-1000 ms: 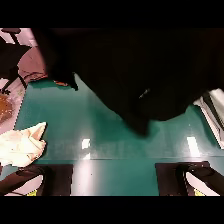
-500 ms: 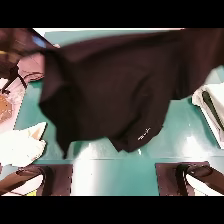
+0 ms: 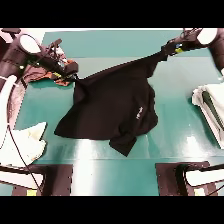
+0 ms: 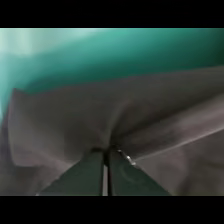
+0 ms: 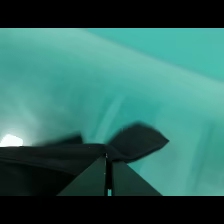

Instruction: Fold the shirts.

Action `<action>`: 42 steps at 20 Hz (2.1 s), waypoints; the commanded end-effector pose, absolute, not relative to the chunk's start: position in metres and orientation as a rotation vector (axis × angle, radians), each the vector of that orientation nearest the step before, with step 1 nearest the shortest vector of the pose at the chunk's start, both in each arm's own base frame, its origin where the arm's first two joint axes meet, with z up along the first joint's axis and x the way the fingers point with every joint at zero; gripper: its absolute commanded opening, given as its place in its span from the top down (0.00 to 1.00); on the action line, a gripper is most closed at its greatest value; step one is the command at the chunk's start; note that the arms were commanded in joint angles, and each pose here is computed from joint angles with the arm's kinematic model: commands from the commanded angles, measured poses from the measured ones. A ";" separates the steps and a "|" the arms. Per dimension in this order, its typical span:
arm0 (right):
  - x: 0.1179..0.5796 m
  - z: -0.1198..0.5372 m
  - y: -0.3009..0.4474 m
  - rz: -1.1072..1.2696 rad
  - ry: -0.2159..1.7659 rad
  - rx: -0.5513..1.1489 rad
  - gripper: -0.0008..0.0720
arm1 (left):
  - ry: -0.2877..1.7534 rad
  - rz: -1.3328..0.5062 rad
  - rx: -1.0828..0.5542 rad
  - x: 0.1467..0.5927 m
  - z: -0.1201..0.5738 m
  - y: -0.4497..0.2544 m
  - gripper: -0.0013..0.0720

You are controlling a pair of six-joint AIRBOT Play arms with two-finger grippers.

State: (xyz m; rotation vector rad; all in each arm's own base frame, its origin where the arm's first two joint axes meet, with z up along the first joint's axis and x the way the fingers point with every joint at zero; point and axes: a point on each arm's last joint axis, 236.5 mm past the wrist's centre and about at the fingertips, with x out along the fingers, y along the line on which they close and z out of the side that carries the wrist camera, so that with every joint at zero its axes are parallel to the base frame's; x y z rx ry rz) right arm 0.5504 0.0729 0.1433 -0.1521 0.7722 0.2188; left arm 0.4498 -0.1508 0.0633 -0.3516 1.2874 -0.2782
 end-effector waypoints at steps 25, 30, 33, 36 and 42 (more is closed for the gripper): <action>0.395 0.091 0.084 0.440 1.222 0.206 0.08 | 1.084 0.093 0.005 0.409 0.166 -0.016 0.07; 0.330 0.057 0.095 0.502 1.241 0.496 0.08 | 1.235 -0.016 -0.077 0.312 0.100 -0.040 0.47; 0.295 0.041 0.092 0.470 1.269 0.532 0.08 | 1.348 -0.091 -0.116 0.254 0.063 -0.055 0.47; 0.265 0.029 0.105 0.489 1.298 0.527 0.08 | 1.447 -0.151 -0.126 0.219 0.036 -0.064 0.47; 0.224 -0.006 0.130 0.510 1.344 0.509 0.08 | 1.291 -0.129 -0.177 0.229 0.047 -0.065 0.47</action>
